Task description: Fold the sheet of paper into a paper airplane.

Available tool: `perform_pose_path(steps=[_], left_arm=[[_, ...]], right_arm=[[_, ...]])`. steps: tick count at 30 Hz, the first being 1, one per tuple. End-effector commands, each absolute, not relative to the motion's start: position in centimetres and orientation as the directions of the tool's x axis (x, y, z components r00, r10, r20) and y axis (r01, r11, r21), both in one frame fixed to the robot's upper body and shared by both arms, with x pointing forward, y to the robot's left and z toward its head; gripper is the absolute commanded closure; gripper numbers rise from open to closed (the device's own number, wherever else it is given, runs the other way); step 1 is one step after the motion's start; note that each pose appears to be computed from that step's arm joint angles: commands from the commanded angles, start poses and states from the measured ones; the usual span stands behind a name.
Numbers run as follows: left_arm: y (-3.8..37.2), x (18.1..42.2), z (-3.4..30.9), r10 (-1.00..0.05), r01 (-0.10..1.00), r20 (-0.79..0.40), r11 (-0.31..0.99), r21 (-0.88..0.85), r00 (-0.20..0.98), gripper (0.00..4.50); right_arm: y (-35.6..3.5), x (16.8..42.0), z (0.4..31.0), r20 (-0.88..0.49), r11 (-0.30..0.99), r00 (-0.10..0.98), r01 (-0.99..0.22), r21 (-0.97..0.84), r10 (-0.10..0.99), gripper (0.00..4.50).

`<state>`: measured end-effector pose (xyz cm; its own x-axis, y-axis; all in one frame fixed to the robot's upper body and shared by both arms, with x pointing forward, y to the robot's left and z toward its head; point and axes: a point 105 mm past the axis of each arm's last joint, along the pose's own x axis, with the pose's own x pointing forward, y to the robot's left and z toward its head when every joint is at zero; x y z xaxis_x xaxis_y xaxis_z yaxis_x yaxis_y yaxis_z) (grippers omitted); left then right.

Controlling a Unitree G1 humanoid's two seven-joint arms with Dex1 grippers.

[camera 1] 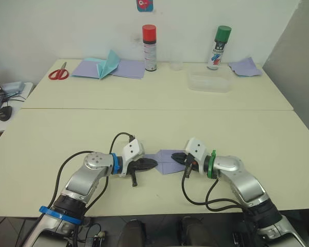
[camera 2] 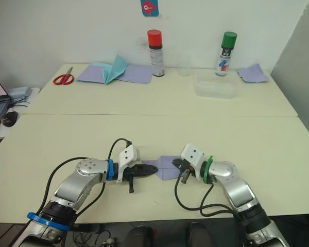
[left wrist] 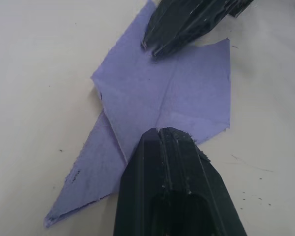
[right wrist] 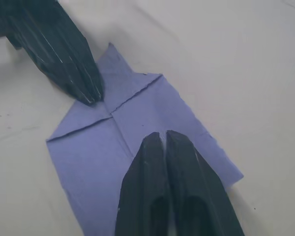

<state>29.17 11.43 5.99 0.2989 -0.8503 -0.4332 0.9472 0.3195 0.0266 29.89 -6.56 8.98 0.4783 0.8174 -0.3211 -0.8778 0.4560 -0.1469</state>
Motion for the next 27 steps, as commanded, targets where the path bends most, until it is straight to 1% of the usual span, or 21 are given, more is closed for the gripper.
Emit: perform_pose_path(steps=[1, 4, 6, 8, 9, 11, 14, 20, 24, 27], left_arm=[[11.6, 28.3, 3.5, -0.821, 0.937, -0.503, 0.343, -0.058, 0.270, 4.50], [11.4, 28.6, 3.2, -0.820, 0.931, -0.503, 0.357, -0.073, 0.275, 4.50], [11.4, 28.5, 3.1, -0.820, 0.931, -0.504, 0.356, -0.081, 0.270, 4.50], [11.3, 28.3, 3.0, -0.822, 0.931, -0.505, 0.354, -0.090, 0.264, 4.50], [11.3, 28.2, 2.9, -0.822, 0.931, -0.506, 0.353, -0.092, 0.261, 4.50], [11.2, 28.1, 2.8, -0.822, 0.932, -0.508, 0.350, -0.094, 0.258, 4.50], [11.2, 28.1, 2.7, -0.821, 0.933, -0.509, 0.349, -0.090, 0.258, 4.50], [11.2, 28.1, 2.9, -0.825, 0.934, -0.504, 0.345, -0.090, 0.256, 4.50], [11.1, 27.9, 2.8, -0.828, 0.934, -0.503, 0.341, -0.101, 0.248, 4.50], [11.0, 27.6, 2.7, -0.828, 0.935, -0.505, 0.339, -0.108, 0.242, 4.50]], right_arm=[[-7.7, 29.8, 12.0, -0.268, 0.469, 0.481, -0.876, -0.111, 0.835, 2.84], [-10.9, 29.9, 12.2, -0.328, 0.556, 0.509, -0.828, 0.063, 0.796, 1.79], [-12.2, 29.3, 11.2, -0.401, 0.583, 0.482, -0.792, 0.181, 0.779, 0.97], [-13.2, 29.0, 10.3, -0.450, 0.622, 0.465, -0.716, 0.316, 0.763, 0.25], [-13.4, 28.9, 9.9, -0.466, 0.633, 0.452, -0.676, 0.378, 0.761, 0.25], [-13.3, 29.1, 9.4, -0.489, 0.650, 0.441, -0.615, 0.446, 0.752, 0.25], [-12.1, 29.3, 9.3, -0.487, 0.634, 0.409, -0.555, 0.539, 0.772, 0.25], [-8.9, 29.0, 9.5, -0.476, 0.580, 0.335, -0.536, 0.614, 0.813, 0.25], [-7.3, 28.8, 8.6, -0.495, 0.578, 0.304, -0.516, 0.632, 0.814, 0.25], [-6.5, 29.0, 8.1, -0.490, 0.569, 0.292, -0.470, 0.675, 0.822, 0.25]])
